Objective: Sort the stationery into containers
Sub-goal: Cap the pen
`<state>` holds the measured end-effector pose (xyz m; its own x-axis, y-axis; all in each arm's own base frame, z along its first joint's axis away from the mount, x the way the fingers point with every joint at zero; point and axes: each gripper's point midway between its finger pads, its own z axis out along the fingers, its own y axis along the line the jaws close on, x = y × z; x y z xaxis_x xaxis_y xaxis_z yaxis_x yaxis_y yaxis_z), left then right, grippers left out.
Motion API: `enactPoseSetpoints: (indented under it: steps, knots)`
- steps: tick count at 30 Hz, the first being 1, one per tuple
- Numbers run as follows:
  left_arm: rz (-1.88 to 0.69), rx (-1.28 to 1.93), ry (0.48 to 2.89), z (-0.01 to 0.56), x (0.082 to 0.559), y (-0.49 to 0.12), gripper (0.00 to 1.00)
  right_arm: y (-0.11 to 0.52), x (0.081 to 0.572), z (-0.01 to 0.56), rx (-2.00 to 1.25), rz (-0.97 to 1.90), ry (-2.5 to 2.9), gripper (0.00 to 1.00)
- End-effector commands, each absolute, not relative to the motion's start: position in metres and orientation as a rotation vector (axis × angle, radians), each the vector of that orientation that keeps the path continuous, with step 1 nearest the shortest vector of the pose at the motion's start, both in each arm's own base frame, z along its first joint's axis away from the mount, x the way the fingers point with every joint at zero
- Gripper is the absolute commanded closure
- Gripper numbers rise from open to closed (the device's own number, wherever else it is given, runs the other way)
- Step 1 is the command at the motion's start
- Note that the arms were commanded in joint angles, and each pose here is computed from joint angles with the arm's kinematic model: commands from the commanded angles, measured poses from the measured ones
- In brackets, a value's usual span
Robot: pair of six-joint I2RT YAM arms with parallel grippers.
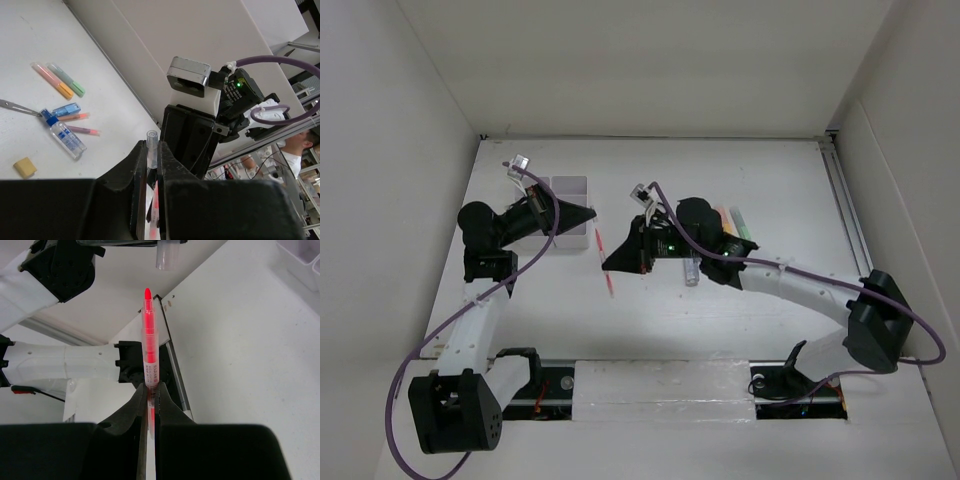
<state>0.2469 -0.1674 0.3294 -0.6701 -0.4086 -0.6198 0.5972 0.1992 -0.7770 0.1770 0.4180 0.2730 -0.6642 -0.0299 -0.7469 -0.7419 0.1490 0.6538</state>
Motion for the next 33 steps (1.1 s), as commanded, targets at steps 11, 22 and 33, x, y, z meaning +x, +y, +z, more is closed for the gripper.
enactPoseSetpoints:
  steps: [11,22,33]
  knots:
    - [-1.569,0.253,1.652,0.331,0.239,-0.168,1.00,0.421,0.200,0.290,-0.733,1.533,1.768,1.00]
    - [-1.569,0.253,1.652,0.331,0.239,-0.168,1.00,0.418,0.196,0.295,-0.758,1.556,1.754,1.00]
    - [-1.569,0.253,1.652,0.331,0.239,-0.168,1.00,0.421,0.185,0.295,-0.772,1.590,1.763,1.00]
